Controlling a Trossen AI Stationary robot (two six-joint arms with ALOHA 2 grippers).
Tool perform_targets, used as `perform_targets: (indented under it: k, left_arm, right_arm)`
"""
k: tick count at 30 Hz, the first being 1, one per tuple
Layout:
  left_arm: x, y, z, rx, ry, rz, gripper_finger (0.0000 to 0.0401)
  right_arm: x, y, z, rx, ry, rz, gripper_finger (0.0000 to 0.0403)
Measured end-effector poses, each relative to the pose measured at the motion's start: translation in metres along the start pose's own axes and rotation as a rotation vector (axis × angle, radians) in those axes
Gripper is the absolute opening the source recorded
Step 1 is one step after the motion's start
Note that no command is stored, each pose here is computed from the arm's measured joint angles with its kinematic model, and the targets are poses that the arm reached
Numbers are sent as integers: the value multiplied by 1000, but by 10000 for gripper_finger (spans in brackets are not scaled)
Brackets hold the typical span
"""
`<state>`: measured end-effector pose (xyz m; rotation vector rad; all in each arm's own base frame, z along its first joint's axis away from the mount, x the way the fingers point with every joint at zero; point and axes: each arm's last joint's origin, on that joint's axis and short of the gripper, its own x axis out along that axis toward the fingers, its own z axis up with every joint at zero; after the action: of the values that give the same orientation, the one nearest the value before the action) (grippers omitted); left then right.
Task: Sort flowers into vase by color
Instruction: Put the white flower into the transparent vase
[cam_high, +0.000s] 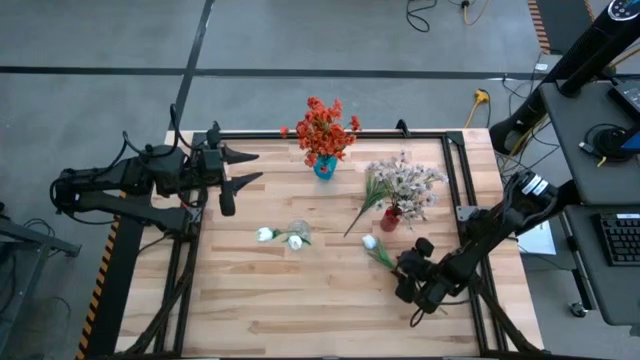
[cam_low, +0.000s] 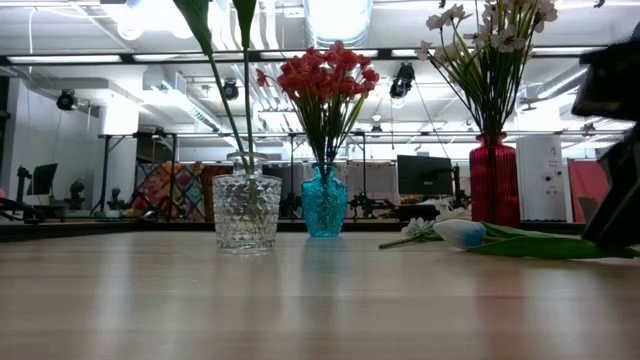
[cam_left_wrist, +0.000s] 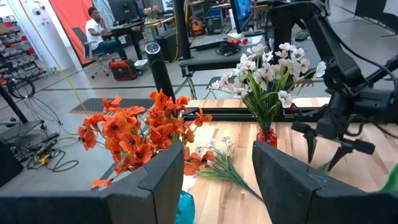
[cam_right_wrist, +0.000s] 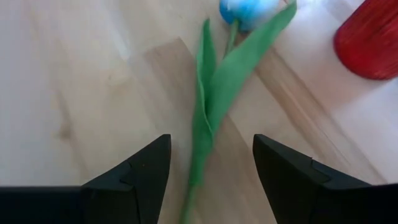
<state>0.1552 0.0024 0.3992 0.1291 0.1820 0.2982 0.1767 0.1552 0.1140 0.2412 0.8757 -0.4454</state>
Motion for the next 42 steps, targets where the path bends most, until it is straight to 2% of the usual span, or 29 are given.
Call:
perform_targets:
  k: [6,9,21,29,34,42]
  left_arm:
    - [0,0,0,0,0,0,173]
    - [0,0,0,0,0,0,173]
    - [0,0,-1,3,7,-1,173]
    - [0,0,-2,6,15,-1,173]
    - [0,0,-2,8,21,-2,173]
    - [0,0,-2,8,21,-2,173]
  right_arm:
    - [17,8,-10,-19,-10,-76,218]
    - [21,13,-11,-23,-12,-89,201]
    - [17,23,-5,-16,7,-50,23]
    - [9,26,4,-17,-15,-35,18]
    - [-9,37,26,-24,-179,-2,18]
    - [-33,54,60,-77,-581,-96,18]
